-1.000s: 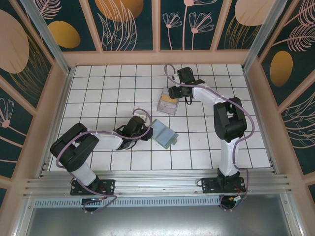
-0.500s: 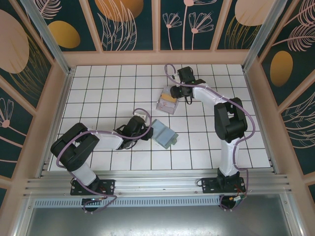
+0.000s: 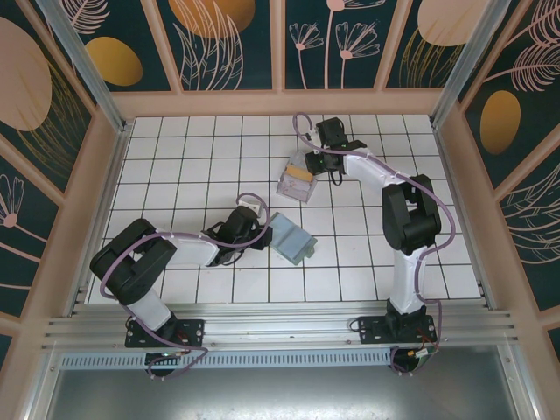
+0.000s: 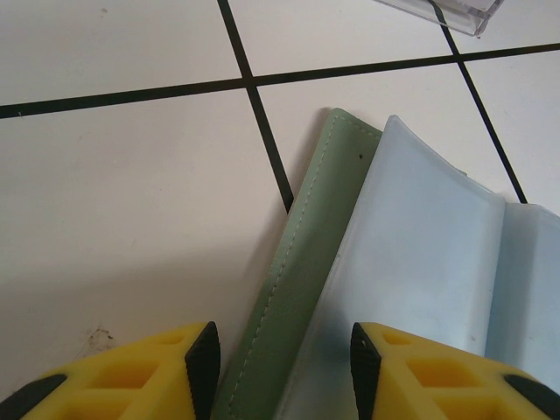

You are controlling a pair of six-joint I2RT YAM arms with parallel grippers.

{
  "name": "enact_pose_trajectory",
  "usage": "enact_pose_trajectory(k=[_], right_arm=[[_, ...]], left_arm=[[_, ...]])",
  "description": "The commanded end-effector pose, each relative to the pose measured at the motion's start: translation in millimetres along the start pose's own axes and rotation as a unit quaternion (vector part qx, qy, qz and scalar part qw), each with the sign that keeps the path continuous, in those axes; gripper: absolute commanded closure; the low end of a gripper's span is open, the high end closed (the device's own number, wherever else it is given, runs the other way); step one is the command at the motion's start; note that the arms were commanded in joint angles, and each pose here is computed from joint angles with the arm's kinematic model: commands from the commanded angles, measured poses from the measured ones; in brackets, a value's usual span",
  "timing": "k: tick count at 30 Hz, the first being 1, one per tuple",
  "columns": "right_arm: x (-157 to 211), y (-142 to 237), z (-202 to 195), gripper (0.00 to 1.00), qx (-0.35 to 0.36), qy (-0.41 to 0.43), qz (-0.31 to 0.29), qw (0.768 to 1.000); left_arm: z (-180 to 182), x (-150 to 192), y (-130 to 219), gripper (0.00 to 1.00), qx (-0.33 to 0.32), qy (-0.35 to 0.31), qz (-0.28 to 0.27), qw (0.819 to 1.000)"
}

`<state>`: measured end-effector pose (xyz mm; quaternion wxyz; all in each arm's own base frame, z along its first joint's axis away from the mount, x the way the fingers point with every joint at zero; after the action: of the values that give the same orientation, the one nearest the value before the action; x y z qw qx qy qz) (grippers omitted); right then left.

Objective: Put the credit cards into the card holder
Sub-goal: Pick up the credit card from the storage box.

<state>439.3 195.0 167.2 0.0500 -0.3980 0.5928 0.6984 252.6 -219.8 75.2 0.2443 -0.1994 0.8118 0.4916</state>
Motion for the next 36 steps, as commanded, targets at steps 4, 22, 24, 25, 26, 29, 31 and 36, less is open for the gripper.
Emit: enact_pose_trajectory(k=[4,22,24,25,26,29,31,36], right_arm=[[-14.2,20.1,2.5,0.80,-0.012,0.009,-0.020,1.000],[-15.9,30.5,2.5,0.90,-0.033,0.009,-0.031,0.999],[-15.1,31.3,0.7,0.90,-0.033,0.009,-0.030,0.999],[-14.4,31.1,-0.4,0.90,-0.033,0.008,-0.028,0.999],[-14.1,31.5,-1.4,0.90,-0.032,0.008,-0.028,0.999],[-12.4,32.9,-4.9,0.90,-0.031,0.004,-0.025,0.999],[-11.2,34.4,-6.6,0.90,-0.032,0.002,-0.025,0.999],[-9.2,38.4,-10.5,0.90,-0.038,-0.008,-0.032,0.999]], left_arm=[[8.4,9.4,-7.2,0.53,-0.014,0.006,0.027,1.000],[9.2,11.0,-7.7,0.53,-0.013,0.008,0.029,0.999],[9.5,11.2,-7.7,0.53,-0.013,0.007,0.028,0.999],[9.6,11.5,-7.7,0.53,-0.013,0.007,0.029,0.999],[9.8,11.1,-7.7,0.53,-0.013,0.008,0.028,0.999],[9.9,11.5,-7.7,0.53,-0.014,0.008,0.029,0.999],[9.6,11.1,-7.7,0.53,-0.013,0.008,0.028,0.999],[9.2,10.8,-7.7,0.53,-0.012,0.008,0.028,1.000]])
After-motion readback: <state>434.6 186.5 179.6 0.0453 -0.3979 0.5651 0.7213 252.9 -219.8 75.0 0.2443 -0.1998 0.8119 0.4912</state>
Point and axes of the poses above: each hand's point on the last joint's axis, 136 mm out from that joint toward the fingers, its own y axis back along the fingers, its own z axis along the line the jaws close on, x = y × z, the point moved 8 cm from there along y, back along the fingers, and after that the axes turned 7 degrees about y, right-handed, at the moved point
